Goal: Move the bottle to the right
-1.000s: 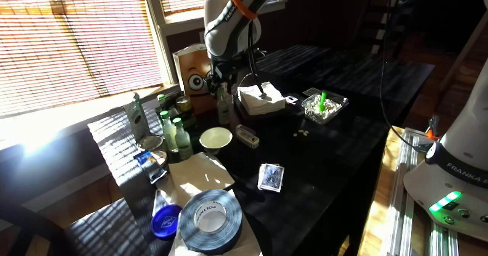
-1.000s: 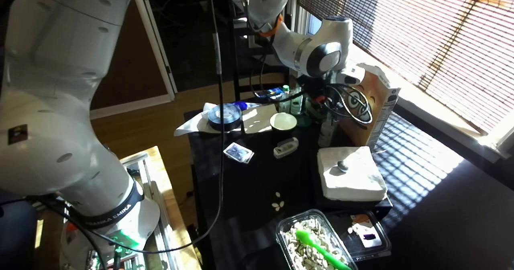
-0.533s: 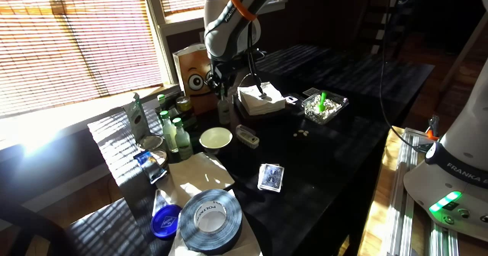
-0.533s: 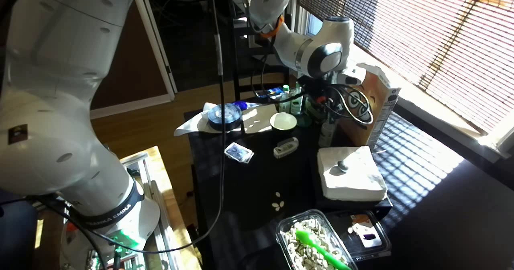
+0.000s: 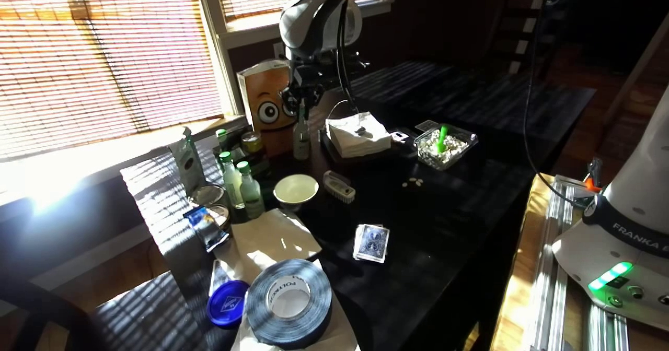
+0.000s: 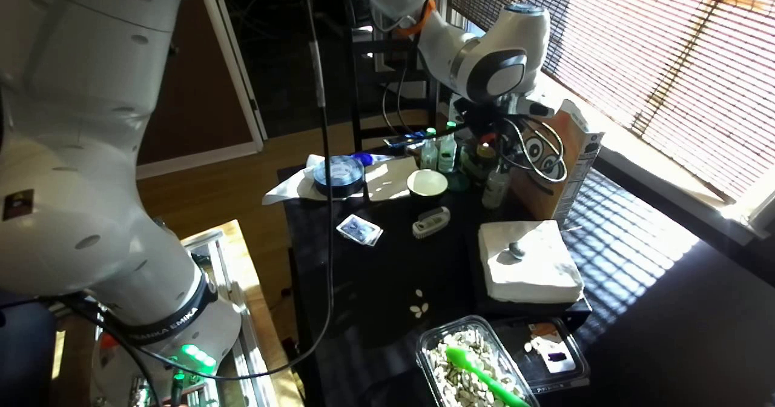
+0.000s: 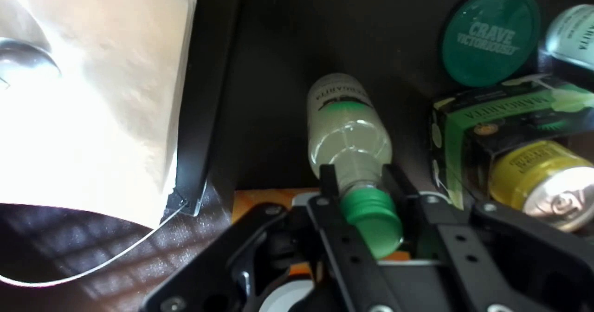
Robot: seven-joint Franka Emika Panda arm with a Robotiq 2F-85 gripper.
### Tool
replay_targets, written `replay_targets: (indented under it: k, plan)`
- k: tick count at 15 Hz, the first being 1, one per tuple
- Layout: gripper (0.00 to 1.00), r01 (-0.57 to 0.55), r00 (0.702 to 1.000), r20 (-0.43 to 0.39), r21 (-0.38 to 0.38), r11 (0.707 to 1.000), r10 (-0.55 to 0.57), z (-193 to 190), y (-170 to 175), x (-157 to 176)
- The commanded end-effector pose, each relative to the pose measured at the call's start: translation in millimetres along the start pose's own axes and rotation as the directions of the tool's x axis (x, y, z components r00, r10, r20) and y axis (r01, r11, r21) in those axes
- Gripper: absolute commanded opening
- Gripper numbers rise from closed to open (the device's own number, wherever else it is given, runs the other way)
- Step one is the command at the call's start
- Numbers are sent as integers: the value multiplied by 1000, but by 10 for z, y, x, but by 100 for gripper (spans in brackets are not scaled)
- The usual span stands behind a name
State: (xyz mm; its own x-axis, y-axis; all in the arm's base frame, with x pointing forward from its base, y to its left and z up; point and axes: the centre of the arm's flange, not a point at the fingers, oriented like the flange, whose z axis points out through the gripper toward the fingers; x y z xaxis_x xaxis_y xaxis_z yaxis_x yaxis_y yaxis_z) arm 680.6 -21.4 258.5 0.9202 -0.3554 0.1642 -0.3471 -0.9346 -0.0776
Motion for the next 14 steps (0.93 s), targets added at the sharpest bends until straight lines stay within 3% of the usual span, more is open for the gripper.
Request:
replay_targets:
  k: [1, 4, 8, 9, 11, 12, 14]
  plan:
    - [7, -62, 998, -5, 72, 995, 63, -701, 388, -31]
    - [7, -187, 980, -71, 4, 982, 187, -1191, 760, -7]
    - [7, -402, 901, -172, 7, 915, 397, -1643, 1245, 12]
    - [29, -323, 937, -137, 15, 946, 322, -1433, 1181, 198]
    - [29, -376, 914, -155, 16, 926, 374, -1576, 1329, 165]
    - [7, -385, 911, -154, 17, 923, 383, -1584, 1339, 145]
    - [7, -472, 864, -188, 19, 881, 467, -1381, 1317, 250]
